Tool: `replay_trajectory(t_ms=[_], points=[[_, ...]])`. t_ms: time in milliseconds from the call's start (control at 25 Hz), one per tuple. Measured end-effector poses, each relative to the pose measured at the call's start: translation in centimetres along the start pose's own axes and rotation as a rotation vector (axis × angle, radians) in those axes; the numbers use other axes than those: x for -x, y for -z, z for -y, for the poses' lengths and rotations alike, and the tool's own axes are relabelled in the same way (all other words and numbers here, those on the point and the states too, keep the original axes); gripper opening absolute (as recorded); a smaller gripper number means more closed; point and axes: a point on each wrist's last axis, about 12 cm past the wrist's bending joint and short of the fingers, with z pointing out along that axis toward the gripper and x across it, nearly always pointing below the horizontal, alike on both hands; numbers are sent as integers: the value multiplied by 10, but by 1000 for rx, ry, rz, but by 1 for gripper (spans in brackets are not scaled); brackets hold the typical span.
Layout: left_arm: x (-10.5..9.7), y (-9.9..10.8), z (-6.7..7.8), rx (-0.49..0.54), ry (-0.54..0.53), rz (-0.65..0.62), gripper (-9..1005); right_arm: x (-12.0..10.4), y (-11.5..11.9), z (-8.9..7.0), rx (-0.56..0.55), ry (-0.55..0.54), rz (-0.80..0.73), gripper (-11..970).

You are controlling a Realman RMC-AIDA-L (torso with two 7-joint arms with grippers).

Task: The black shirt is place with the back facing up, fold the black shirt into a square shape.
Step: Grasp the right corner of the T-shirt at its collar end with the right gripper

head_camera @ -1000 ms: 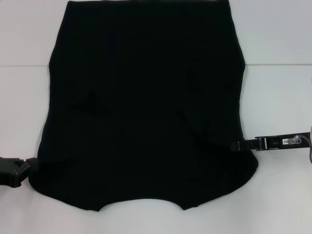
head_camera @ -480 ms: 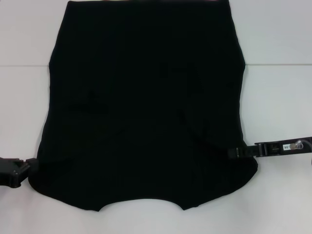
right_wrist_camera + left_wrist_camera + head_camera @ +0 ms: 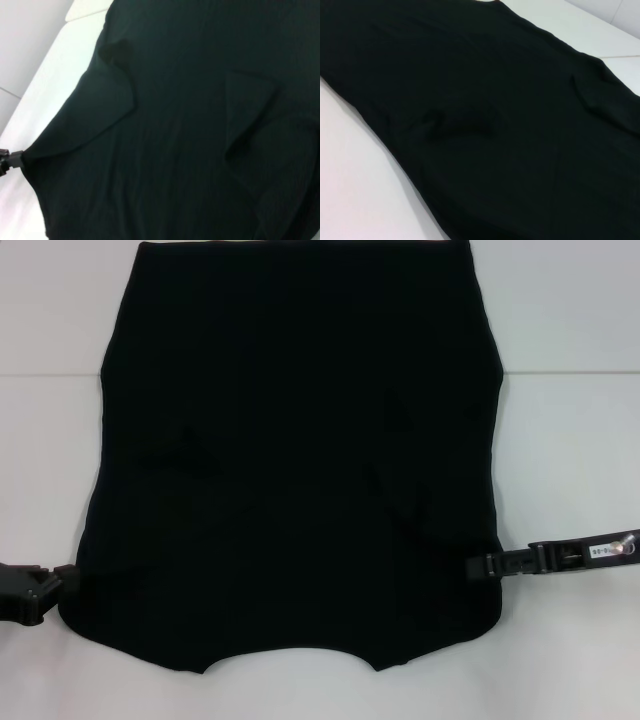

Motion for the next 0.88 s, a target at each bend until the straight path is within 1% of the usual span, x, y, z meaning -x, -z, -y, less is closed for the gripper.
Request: replay_trajectory(t_ms=[280,520,600,720,880], points=[[0,0,0,-1,-2,-2,8,-4,6,4,7,-48,15,728],[1,-1,1,-5,-5,-3,7,-6,7,8,-11,-57,36,728],[1,-1,1,-5,-6,-4,7,-7,5,10,-28,-52,47,540],[1,-1,1,-6,-6,-5,7,-7,2,11,-51,-44,58,473],[1,-1,1,-7,-6,-5,7,-8,0,11,-49,-31,61,383]])
